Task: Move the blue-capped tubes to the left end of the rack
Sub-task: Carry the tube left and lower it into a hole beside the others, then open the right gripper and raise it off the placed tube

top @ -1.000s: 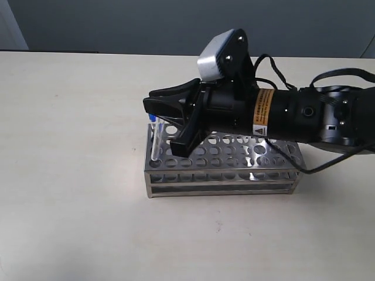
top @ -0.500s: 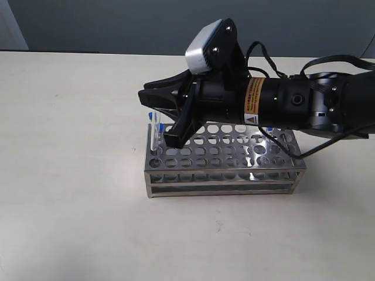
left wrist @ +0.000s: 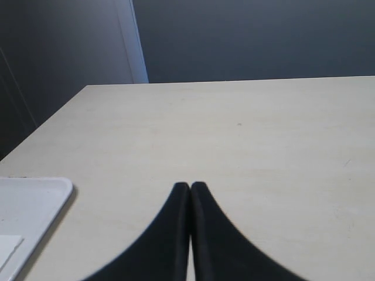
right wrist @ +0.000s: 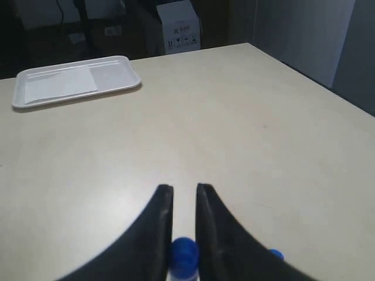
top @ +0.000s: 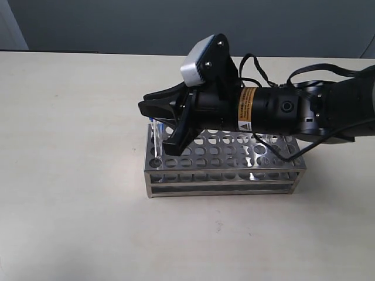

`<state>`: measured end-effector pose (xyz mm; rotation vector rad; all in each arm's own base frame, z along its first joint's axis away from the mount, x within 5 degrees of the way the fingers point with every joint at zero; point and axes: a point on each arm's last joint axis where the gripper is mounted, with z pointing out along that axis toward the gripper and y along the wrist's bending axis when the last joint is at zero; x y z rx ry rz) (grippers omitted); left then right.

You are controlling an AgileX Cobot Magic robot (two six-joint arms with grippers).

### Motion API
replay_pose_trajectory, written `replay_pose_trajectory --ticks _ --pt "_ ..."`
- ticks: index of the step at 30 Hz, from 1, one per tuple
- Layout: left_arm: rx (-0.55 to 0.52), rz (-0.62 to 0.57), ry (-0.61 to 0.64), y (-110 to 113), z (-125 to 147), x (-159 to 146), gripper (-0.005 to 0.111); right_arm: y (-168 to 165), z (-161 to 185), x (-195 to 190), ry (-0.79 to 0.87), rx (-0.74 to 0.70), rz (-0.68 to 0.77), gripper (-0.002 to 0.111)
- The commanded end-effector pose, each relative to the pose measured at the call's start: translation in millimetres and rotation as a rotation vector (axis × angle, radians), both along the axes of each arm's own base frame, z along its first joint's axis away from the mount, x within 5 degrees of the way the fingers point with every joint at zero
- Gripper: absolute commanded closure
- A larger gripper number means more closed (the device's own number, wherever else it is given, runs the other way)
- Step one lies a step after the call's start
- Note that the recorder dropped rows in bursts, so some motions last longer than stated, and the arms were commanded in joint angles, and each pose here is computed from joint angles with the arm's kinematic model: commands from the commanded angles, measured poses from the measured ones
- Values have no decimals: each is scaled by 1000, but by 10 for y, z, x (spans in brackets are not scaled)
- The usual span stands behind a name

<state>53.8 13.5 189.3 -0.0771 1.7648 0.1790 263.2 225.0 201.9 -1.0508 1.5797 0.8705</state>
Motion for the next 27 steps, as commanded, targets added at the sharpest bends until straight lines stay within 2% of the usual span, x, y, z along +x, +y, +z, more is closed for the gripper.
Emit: replay_pose_trajectory --ticks 1,16,27 --pt "-5 3 -7 0 0 -3 106 -5 -31 16 -15 -21 -7 109" --pt "-5 3 -7 0 0 -3 106 30 51 93 -50 -5 -20 109" --pt "-5 3 -7 0 0 -3 106 53 -127 123 -4 -25 -16 109"
